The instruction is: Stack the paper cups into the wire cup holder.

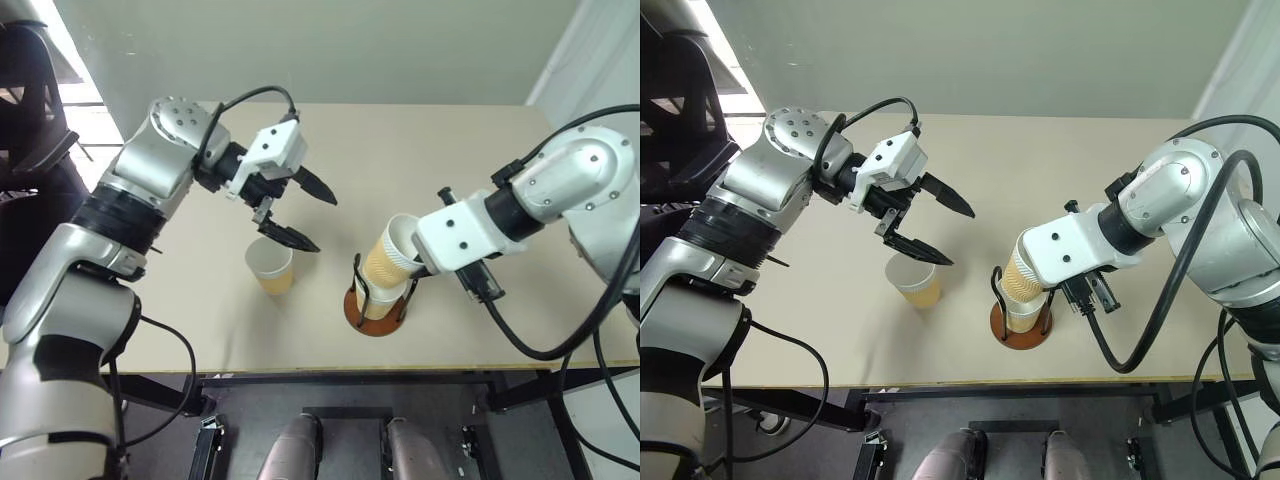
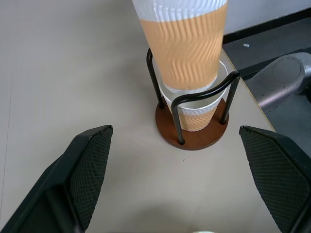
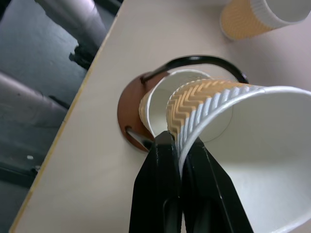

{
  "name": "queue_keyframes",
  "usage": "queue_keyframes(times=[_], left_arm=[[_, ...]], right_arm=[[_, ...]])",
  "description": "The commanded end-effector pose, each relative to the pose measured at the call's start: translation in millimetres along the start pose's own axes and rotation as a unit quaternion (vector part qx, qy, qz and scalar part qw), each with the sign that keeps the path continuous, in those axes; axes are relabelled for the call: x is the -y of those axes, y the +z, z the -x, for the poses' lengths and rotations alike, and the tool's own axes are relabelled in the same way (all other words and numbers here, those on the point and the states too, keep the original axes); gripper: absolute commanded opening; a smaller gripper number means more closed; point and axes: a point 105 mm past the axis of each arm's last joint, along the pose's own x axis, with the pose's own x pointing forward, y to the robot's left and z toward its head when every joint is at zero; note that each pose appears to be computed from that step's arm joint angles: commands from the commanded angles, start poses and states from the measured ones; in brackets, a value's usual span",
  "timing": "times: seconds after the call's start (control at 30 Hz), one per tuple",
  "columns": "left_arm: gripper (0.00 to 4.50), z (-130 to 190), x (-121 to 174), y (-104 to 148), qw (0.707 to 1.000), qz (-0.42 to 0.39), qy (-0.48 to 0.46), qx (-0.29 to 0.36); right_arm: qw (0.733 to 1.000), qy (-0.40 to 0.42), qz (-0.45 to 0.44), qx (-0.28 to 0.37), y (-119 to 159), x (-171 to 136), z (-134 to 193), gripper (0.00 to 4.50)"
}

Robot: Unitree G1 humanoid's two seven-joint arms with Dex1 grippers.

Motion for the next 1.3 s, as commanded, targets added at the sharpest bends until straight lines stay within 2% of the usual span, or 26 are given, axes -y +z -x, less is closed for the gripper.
queue_keyframes(times=[0.03, 0.13, 0.33, 0.4, 0.6, 0.67, 0.77, 0.87, 1.1, 1.3], left_arm=[[4.5, 7.0, 1.3, 9.6, 1.0, -0.021, -0.004, 0.001], [4.5, 7.1, 1.4, 9.7, 1.0, -0.021, -0.004, 0.001], [4.5, 7.1, 1.5, 9.9, 1.0, -0.022, -0.004, 0.002], [4.5, 7.6, 0.6, 10.0, 1.0, -0.021, -0.001, 0.001], [4.5, 19.4, -9.1, 12.5, 0.998, -0.045, 0.031, -0.025], [4.5, 30.0, -10.7, 11.8, 0.995, -0.071, 0.043, -0.062], [4.5, 43.4, -2.5, 0.5, 0.984, -0.11, 0.037, -0.139], [4.5, 45.7, 19.1, -14.3, 0.972, -0.131, -0.004, -0.193], [4.5, 38.1, 52.2, -27.7, 0.959, -0.147, -0.071, -0.233], [4.5, 33.5, 47.4, -37.5, 0.948, -0.163, -0.077, -0.264]], right_arm=[[1.0, -0.004, 0.018, -0.009, 1.1, 1.7, 1.6, 0.04], [1.0, -0.004, 0.016, -0.005, 2.7, 2.6, 1.3, 0.59], [0.999, -0.01, -0.012, 0.035, 15.1, 4.7, 3.5, 2.56], [0.995, -0.037, -0.041, 0.078, 25.7, 12.3, 10.7, 3.26], [0.963, -0.158, -0.138, 0.171, 34.2, 40.6, 51.9, 3.26], [0.952, -0.178, -0.163, 0.187, 31.5, 39.8, 63.9, 3.26], [0.946, -0.182, -0.187, 0.194, 28.0, 33.4, 72.6, 3.26], [0.943, -0.18, -0.202, 0.192, 24.1, 29.0, 75.5, 3.26], [0.934, -0.162, -0.244, 0.202, 15.8, 20.3, 87.6, 3.26], [0.931, -0.169, -0.256, 0.196, 5.3, 16.0, 96.3, 3.26]])
